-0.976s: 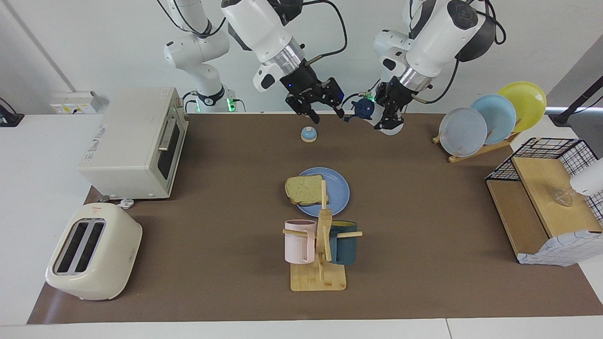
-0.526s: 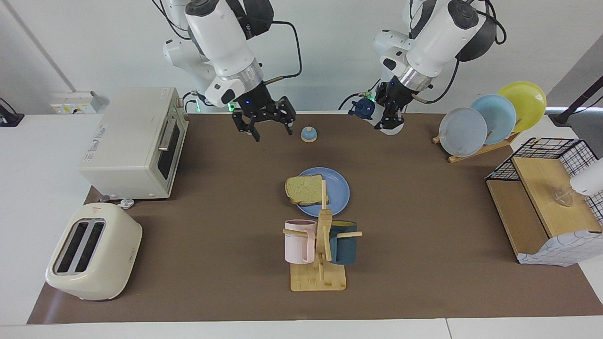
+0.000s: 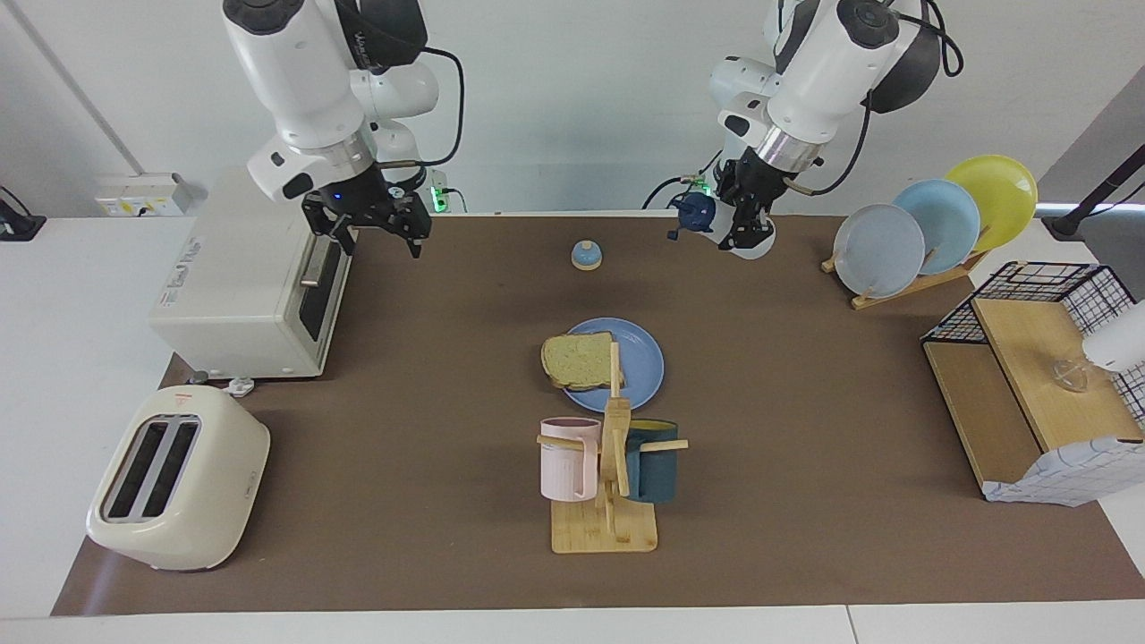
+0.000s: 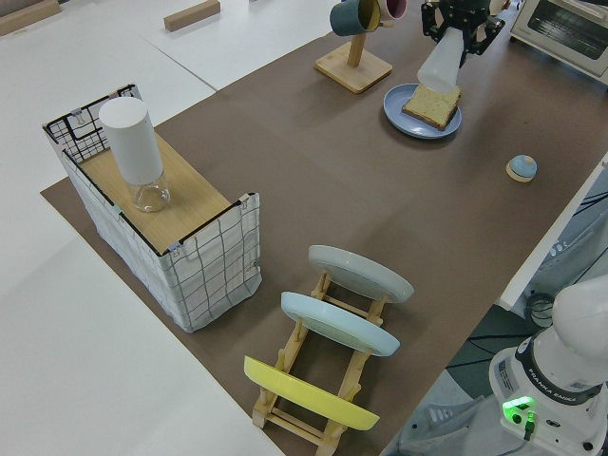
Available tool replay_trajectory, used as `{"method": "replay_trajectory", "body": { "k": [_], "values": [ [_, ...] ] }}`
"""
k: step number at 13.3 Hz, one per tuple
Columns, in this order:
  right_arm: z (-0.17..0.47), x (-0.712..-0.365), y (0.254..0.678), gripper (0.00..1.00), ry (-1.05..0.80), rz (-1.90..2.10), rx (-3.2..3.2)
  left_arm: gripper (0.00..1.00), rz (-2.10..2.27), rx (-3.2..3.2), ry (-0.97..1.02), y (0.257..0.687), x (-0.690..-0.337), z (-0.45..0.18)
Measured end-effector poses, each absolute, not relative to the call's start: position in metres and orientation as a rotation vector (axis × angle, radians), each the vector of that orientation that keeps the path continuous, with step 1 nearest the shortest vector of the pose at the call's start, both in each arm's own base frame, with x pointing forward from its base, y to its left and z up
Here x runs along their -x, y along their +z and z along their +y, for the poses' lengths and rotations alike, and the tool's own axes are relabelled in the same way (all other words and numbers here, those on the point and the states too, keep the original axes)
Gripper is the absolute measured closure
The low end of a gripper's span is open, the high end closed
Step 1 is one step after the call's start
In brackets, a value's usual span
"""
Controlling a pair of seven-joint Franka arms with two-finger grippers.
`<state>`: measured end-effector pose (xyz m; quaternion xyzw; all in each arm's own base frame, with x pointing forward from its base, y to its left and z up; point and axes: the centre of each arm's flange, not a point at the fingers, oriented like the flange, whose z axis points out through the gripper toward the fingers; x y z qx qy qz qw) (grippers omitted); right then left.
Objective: Put bread on plate and add seasoning
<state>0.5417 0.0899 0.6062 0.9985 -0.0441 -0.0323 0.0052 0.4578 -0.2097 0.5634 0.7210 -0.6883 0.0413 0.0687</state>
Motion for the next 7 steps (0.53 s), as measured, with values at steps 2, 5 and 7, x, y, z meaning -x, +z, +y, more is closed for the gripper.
{"method": "replay_trajectory", "body": {
  "k": [2, 5, 7],
  "values": [
    [0.074, -0.545, 0.612, 0.0, -0.093, -0.132, -3.113, 0.57, -2.109, -2.208, 0.114, 0.564, -0.456, -0.216],
    [0.064, -0.549, 0.612, 0.0, -0.107, -0.09, -3.107, 0.57, -2.161, -2.261, 0.056, 0.552, -0.452, -0.24],
    [0.05, -0.546, 0.609, 0.0, -0.17, -0.012, -3.104, 0.57, -2.204, -2.28, 0.027, 0.544, -0.451, -0.254]
  ]
}}
